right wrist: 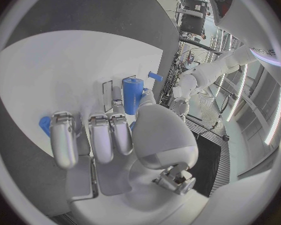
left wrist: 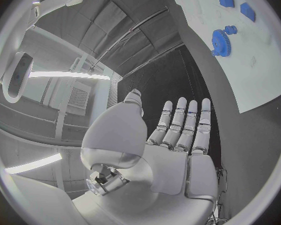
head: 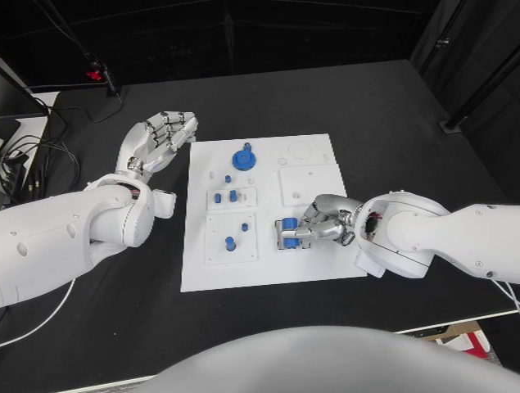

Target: Assemble the parts on the task board

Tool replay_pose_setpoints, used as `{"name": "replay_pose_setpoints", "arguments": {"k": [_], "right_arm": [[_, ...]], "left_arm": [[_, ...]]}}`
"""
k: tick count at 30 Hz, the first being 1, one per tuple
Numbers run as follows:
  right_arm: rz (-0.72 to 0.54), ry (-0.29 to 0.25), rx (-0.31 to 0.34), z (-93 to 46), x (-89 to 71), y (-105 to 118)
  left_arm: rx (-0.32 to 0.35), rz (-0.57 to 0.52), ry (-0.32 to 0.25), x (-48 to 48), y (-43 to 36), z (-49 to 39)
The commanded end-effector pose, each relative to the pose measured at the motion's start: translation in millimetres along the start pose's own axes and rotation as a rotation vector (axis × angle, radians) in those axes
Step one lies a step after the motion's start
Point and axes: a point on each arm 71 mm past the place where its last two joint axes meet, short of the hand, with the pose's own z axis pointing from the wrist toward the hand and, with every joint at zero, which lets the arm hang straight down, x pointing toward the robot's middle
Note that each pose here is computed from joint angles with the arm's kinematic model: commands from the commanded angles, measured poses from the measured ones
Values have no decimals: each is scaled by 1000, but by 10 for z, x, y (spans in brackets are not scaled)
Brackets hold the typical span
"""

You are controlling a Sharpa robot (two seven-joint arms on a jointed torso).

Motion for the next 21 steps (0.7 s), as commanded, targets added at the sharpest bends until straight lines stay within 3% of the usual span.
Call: {"name": "replay_pose_setpoints", "arguments": {"k": [1, 14, 21], "right_arm": [[-7, 3, 0, 1, 6, -1], [-2, -9, -4, 4, -6, -5], [25, -60, -35, -8, -47, 10]], "left_arm": [[70, -7, 7, 9, -57, 5], [68, -8, 8, 10, -55, 5], [68, -8, 9, 13, -54, 5]]}}
